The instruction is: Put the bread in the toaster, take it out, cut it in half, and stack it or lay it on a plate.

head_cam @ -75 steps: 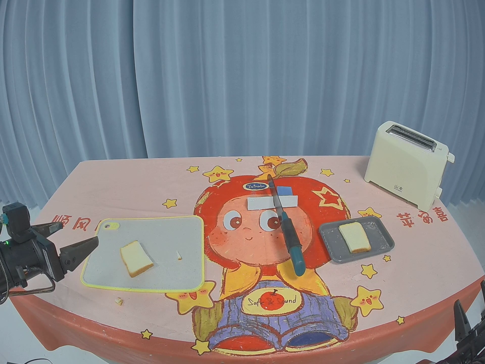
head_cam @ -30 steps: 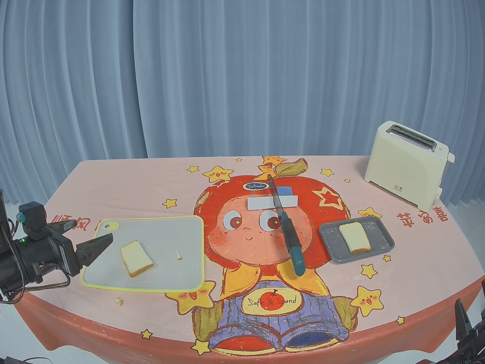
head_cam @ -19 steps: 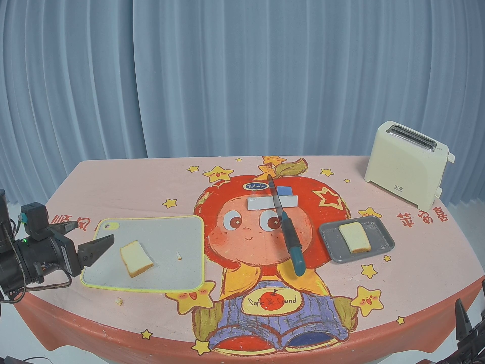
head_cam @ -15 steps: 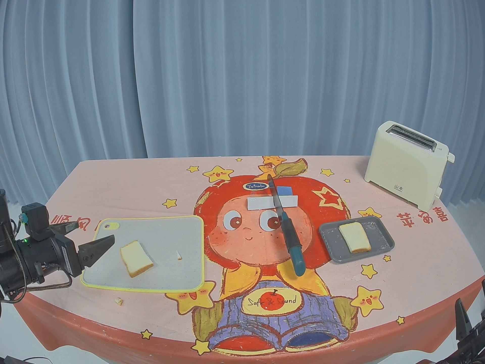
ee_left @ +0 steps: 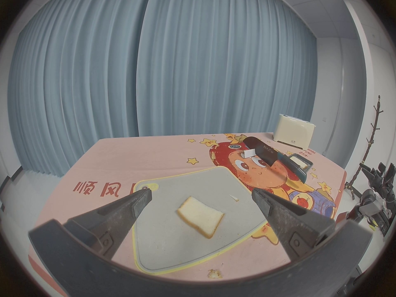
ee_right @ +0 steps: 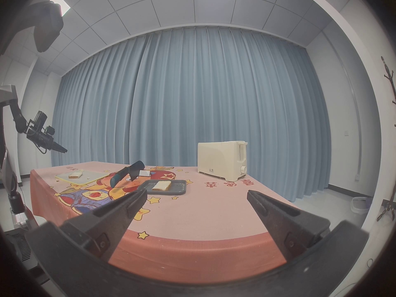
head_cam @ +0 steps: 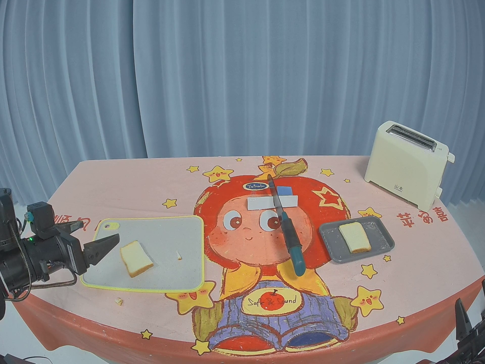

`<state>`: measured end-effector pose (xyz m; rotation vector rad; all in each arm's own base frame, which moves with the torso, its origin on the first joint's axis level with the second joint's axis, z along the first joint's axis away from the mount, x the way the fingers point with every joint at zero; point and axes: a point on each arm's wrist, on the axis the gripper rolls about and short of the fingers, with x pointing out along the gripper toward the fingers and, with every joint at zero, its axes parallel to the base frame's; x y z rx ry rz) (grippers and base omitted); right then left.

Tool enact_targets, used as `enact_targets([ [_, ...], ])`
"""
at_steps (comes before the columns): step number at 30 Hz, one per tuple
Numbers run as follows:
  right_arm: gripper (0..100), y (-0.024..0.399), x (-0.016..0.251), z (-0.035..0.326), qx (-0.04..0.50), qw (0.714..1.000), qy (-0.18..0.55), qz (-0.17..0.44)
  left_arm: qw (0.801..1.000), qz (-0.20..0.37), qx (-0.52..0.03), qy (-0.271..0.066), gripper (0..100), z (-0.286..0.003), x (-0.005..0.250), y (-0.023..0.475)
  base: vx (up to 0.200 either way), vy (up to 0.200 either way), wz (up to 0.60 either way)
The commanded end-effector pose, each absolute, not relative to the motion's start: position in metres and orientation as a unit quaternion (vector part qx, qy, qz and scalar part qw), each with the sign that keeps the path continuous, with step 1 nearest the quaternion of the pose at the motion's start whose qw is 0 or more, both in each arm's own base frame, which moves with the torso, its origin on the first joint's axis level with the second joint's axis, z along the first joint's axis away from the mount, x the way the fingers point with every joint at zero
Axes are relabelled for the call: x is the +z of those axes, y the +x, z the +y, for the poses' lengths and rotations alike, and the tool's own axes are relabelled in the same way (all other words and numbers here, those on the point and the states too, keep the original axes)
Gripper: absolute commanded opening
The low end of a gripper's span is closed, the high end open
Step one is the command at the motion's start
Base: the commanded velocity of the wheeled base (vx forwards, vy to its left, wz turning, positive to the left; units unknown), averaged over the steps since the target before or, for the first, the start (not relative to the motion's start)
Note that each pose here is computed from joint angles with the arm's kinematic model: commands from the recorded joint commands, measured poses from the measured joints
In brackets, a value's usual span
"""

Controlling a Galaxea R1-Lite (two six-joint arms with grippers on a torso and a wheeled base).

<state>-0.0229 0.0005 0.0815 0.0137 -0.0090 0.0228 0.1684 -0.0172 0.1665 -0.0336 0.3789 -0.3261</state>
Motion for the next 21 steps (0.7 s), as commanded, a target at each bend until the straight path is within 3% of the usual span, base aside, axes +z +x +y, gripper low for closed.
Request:
enact_targets([
  [1,100,-0.022,0.077,0.001,0.012,1.000,0.007,-0.001,0.966,0.194,-0.168,-0.017,100,-0.021,0.161,0.172,0.000,0.000,0.00],
  [21,100,-0.022,0.077,0.001,0.012,1.000,0.007,-0.001,0.966,0.197,-0.168,-0.015,100,-0.023,0.151,0.183,0.000,0.000,0.00],
])
